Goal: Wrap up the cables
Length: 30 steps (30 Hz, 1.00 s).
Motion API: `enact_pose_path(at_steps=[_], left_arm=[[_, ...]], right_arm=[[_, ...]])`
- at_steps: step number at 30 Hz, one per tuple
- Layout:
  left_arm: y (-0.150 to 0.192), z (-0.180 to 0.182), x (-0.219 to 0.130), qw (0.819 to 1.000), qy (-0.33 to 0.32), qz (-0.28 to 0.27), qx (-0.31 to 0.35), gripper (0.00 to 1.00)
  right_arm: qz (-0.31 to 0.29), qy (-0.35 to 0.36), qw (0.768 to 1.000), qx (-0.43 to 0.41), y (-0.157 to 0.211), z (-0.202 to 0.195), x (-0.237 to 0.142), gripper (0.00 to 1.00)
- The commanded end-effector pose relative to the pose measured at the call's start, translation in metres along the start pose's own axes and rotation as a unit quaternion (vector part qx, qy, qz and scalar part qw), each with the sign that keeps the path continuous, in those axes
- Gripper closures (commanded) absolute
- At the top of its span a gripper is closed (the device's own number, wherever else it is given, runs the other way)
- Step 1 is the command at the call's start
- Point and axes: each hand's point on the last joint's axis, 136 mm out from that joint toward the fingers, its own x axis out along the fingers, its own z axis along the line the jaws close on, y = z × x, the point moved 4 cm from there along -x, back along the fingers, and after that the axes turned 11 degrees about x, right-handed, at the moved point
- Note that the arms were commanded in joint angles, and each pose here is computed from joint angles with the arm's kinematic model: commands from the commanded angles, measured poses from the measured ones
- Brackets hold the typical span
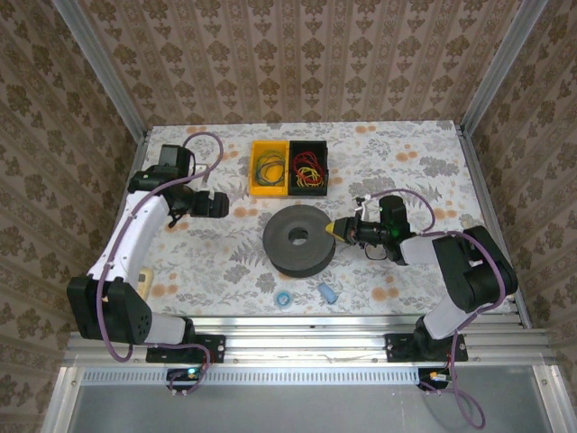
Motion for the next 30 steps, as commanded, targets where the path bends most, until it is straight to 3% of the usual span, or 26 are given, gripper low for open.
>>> enact_pose_path(at_steps=[1,7,14,15,19,21,26,30], left_arm=[[-0.003,-0.003,-0.003,1.000,0.007,-0.001,0.011,0.00],[-0.005,-0.005,-0.001,1.000,0.007,-0.002,0.014,0.00],[-0.006,-0.005,0.002,1.000,0.008,0.002,0.017,0.00],[-0.006,-0.004,0.002,1.000,0.008,0.002,0.017,0.00],[-0.006,-0.004,0.003,1.000,0.008,0.002,0.017,0.00],[-0.006,-0.005,0.003,1.000,0.008,0.002,0.018,0.00],[-0.007,-0.005,0.003,1.000,0.007,0.003,0.023,0.00],[-0.008,-0.004,0.001,1.000,0.004,-0.002,0.026,0.00]], right_arm=[[-0.038,0.050,0.998,-0.007,-0.011,-0.024,-0.001,1.00],[-0.041,0.067,0.997,-0.011,-0.017,-0.029,-0.002,0.89],[-0.054,0.083,0.995,-0.023,-0.030,-0.027,-0.006,0.87],[-0.053,0.083,0.995,-0.025,-0.032,-0.025,-0.007,0.82],[-0.050,0.102,0.993,-0.035,-0.032,-0.021,-0.012,0.47],[-0.051,0.115,0.991,-0.038,-0.032,-0.020,-0.016,0.35],[-0.063,0.166,0.982,-0.062,-0.039,-0.008,-0.034,0.18],[-0.087,0.215,0.963,-0.136,-0.054,0.026,-0.054,0.02]])
